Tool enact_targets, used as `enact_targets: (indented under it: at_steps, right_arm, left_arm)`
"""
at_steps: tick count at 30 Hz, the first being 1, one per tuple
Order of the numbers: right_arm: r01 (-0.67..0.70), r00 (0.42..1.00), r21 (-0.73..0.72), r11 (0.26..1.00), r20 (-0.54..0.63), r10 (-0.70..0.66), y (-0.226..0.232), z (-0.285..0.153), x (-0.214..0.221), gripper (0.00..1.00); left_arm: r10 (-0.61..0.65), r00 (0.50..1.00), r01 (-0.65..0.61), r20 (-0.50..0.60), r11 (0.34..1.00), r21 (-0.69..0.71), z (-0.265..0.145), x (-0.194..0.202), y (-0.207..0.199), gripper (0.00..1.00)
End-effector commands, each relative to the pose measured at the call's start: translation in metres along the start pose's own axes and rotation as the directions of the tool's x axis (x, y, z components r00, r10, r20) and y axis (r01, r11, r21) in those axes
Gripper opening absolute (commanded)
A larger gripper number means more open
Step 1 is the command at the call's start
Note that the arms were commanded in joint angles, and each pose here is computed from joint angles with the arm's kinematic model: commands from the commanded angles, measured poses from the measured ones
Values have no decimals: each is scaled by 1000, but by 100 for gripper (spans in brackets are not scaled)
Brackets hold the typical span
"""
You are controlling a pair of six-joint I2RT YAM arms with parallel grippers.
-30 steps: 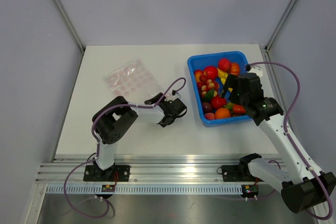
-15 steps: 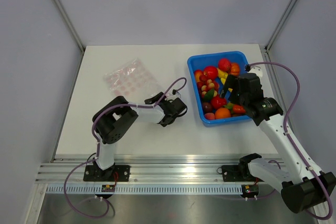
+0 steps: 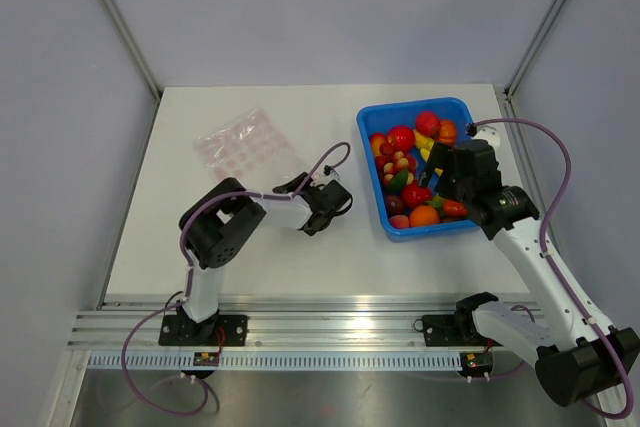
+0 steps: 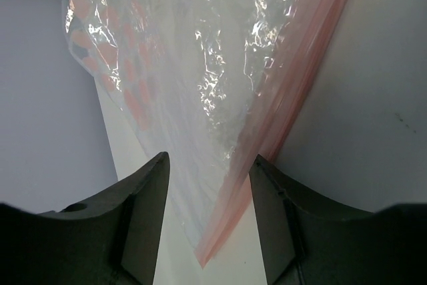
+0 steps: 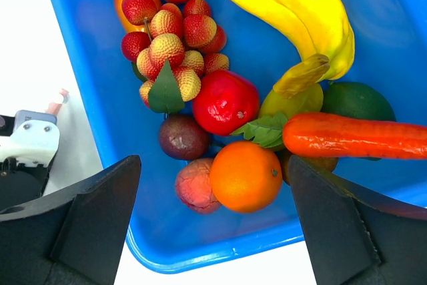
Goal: Place the food in the zip-top bag and seal the zipper
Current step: Pick up the zipper food storage bag at the center of the board.
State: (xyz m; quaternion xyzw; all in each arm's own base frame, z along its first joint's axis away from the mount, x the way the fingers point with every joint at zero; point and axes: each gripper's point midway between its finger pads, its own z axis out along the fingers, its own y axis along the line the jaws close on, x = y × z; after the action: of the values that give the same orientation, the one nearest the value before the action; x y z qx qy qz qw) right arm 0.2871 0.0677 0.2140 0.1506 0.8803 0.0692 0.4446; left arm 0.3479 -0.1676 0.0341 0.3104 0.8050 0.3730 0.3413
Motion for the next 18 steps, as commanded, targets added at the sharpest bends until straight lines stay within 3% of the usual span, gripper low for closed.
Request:
enact_targets:
  at_steps: [1,3,4,10,14,18]
  right_arm:
    - [1,1000,-8,1000,17,-1,1,-1,-4,99]
    - [3,1000,-5,1000,15,-3,0,-1,-3,100]
    - [4,1000,-5,1000,13,-3,0,-1,-3,100]
    - [3,1000,-3,1000,11,-3,0,-1,-3,99]
    - [11,1000,-13,1000,9,-11,2,-3,-3,99]
    - [20,1000,-43,999,-8,-21,7,-3,-2,100]
  left_arm:
    - [-70,997,71,25,996,-47,6,-18,11,47]
    - [-70,997,71,20,996,-58,9,-19,14,41]
    - [-74,997,75,20,995,-62,10,-20,15,31]
    - [-92,995,94,25,991,-99,10,-28,27,0]
    - [-132,991,135,33,983,-122,1,-36,46,0]
    - [-234,969,239,83,969,-61,-18,-60,73,0]
